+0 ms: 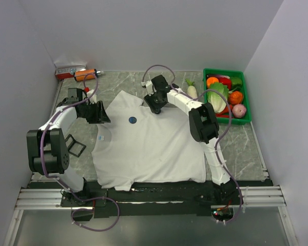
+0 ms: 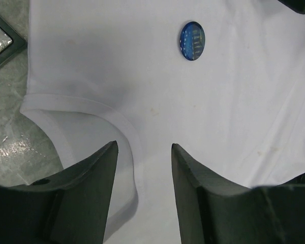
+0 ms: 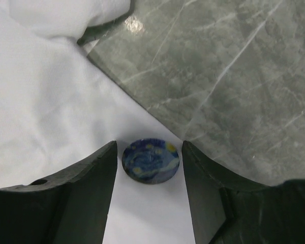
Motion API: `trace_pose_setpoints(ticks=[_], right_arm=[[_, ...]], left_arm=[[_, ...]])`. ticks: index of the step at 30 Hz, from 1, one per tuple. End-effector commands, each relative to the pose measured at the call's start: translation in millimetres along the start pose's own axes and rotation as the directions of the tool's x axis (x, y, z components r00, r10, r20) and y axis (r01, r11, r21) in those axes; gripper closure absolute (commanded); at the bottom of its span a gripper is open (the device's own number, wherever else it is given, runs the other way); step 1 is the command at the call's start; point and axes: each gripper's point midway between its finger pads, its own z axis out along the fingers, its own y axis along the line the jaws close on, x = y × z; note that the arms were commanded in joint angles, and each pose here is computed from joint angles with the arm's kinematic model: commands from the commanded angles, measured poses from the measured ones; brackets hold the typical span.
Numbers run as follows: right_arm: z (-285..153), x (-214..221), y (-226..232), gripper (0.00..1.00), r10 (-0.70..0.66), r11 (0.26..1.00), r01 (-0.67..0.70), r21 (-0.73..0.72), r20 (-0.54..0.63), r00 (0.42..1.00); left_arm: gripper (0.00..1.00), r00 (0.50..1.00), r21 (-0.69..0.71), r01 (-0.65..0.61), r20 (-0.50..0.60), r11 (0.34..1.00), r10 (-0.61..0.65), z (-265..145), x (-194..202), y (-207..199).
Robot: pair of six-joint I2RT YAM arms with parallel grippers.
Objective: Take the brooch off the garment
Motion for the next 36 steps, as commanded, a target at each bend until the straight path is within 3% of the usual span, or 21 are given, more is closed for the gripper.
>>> trace_pose_setpoints(ticks=[1,12,20,25,31,36], right_arm=[[-2,-5,2,0.4,-0.019,1.0,0.018,-0.021,-0.043,0.999],[-5,19,2,0.39,-0.013,1.0,0.012,-0.011,-0.129,0.992],[-31,-8,3,0.6,-0.038,0.999,0.037,-0.028,-0.047,0.998],[-69,-28,15,0.64,-0.025,0.994,0.028,-0.106,0.033,0.999],[-102,-15,16,0.56,-0.037,0.993,0.043,-0.114,0.056,0.998],[-120,36,31,0.47,-0.19,0.963,0.192,-0.188,0.032,0.981]], left_arm=[[0.48,0.996,-0.012,-0.065,0.054,0.998,0.065,-14,-19,-7],[0.47,0.99,-0.019,-0.101,0.095,0.995,0.102,-25,-28,-12],[0.47,0.991,0.005,-0.091,0.1,0.996,0.09,-23,-36,-15],[0.47,0.992,0.032,-0.084,0.101,0.996,0.081,-19,-37,-17],[0.48,0.994,0.077,-0.069,0.085,0.995,0.063,-14,-37,-22],[0.48,0.992,0.082,-0.086,0.096,0.993,0.079,-19,-38,-26]])
